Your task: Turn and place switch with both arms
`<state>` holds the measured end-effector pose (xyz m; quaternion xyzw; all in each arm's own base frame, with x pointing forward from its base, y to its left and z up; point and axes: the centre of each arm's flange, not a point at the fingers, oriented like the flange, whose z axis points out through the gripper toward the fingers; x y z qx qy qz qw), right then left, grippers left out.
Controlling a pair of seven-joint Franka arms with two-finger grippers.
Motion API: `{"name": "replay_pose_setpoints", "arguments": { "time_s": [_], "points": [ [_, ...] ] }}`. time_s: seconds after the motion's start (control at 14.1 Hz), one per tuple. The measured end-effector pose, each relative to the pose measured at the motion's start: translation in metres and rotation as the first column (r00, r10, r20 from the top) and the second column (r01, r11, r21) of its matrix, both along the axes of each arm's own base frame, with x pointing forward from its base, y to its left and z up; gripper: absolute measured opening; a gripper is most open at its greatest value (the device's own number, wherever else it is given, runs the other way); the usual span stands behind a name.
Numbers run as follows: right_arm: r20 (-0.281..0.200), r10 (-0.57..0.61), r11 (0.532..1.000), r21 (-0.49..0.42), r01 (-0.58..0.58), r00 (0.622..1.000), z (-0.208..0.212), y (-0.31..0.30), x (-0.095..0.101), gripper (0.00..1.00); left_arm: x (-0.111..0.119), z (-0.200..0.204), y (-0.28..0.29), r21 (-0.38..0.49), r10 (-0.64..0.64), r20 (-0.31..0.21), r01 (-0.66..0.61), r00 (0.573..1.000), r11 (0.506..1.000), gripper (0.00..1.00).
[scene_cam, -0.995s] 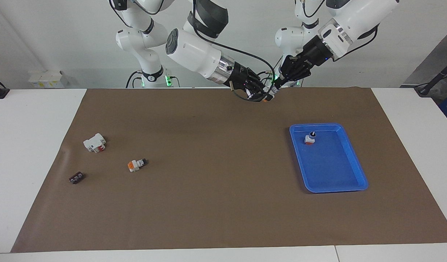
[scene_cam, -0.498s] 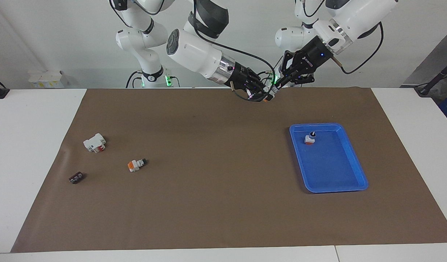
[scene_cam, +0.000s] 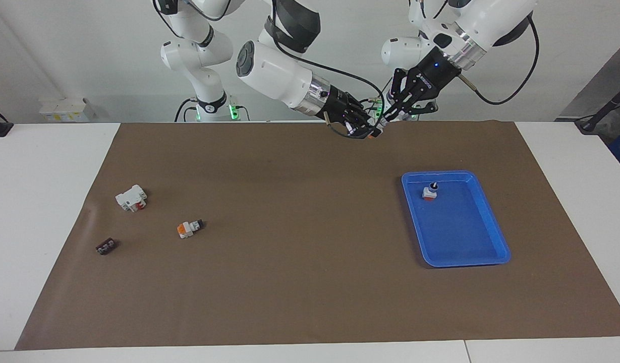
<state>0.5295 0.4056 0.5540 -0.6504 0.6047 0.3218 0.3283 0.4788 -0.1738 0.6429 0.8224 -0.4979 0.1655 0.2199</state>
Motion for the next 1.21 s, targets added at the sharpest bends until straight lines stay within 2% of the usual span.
{"name": "replay_pose_setpoints", "arguments": {
  "time_s": [0.21, 0.36, 1.0, 1.07, 1.21],
  "points": [
    [0.000, 0.003, 1.000, 0.000, -0.003, 1.000, 0.000, 0.001, -0.001, 0.33, -0.001, 0.002, -0.001, 0.036, -0.139, 0.082, 0.136, 0.987, 0.990, 0.11],
    [-0.002, 0.006, 1.000, 0.000, -0.006, 1.000, 0.000, 0.001, -0.002, 0.33, -0.002, 0.003, -0.004, 0.067, -0.194, 0.112, 0.187, 0.975, 0.980, 0.11],
    [-0.004, 0.016, 1.000, -0.001, -0.016, 1.000, 0.003, 0.002, -0.004, 0.33, -0.001, 0.007, -0.005, 0.086, -0.280, 0.124, 0.271, 0.952, 0.959, 0.11],
    [0.000, 0.013, 1.000, 0.000, -0.013, 1.000, 0.005, 0.000, -0.004, 0.38, -0.002, 0.005, -0.004, 0.100, -0.288, 0.113, 0.278, 0.951, 0.955, 0.11],
    [0.021, -0.003, 1.000, 0.002, 0.003, 1.000, 0.016, -0.009, -0.001, 0.62, -0.001, -0.002, 0.004, 0.122, -0.299, 0.082, 0.288, 0.951, 0.950, 0.11]
  ]
}}
